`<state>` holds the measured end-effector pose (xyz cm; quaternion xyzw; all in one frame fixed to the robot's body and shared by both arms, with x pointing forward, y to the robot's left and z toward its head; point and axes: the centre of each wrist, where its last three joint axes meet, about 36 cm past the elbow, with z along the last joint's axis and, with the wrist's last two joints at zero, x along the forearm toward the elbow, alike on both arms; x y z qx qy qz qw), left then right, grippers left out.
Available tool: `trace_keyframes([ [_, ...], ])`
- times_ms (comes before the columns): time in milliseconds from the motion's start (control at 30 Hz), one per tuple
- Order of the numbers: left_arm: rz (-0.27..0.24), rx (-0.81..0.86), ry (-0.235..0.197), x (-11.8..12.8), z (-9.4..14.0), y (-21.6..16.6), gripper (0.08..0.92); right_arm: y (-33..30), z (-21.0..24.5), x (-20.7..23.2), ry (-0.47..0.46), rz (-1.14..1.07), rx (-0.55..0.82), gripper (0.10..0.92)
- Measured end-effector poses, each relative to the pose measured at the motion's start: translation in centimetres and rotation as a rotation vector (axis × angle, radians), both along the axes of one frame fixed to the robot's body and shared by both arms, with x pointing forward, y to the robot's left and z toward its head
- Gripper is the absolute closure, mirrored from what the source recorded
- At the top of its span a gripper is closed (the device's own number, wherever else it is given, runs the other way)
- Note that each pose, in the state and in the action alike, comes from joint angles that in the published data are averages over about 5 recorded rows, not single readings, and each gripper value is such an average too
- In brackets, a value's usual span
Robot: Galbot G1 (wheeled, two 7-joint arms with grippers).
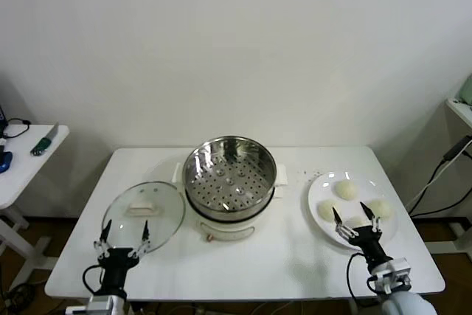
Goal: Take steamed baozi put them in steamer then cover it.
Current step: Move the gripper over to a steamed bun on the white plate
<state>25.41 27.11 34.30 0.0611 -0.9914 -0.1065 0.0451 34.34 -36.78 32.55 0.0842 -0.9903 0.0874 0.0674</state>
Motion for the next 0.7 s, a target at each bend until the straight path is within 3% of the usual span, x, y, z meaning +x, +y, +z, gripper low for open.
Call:
trace_keyframes([
  [333, 0.008, 0.012, -0.003, -0.3, 0.0, -0.5, 0.177, -5.1, 5.1, 6.3, 0.106, 0.25, -0.246, 0.2],
  [700, 0.009, 0.012, 0.009, -0.7, -0.4, -1.0, 0.177, -10.7, 13.9, 16.9, 0.352, 0.638, -0.661, 0.2],
])
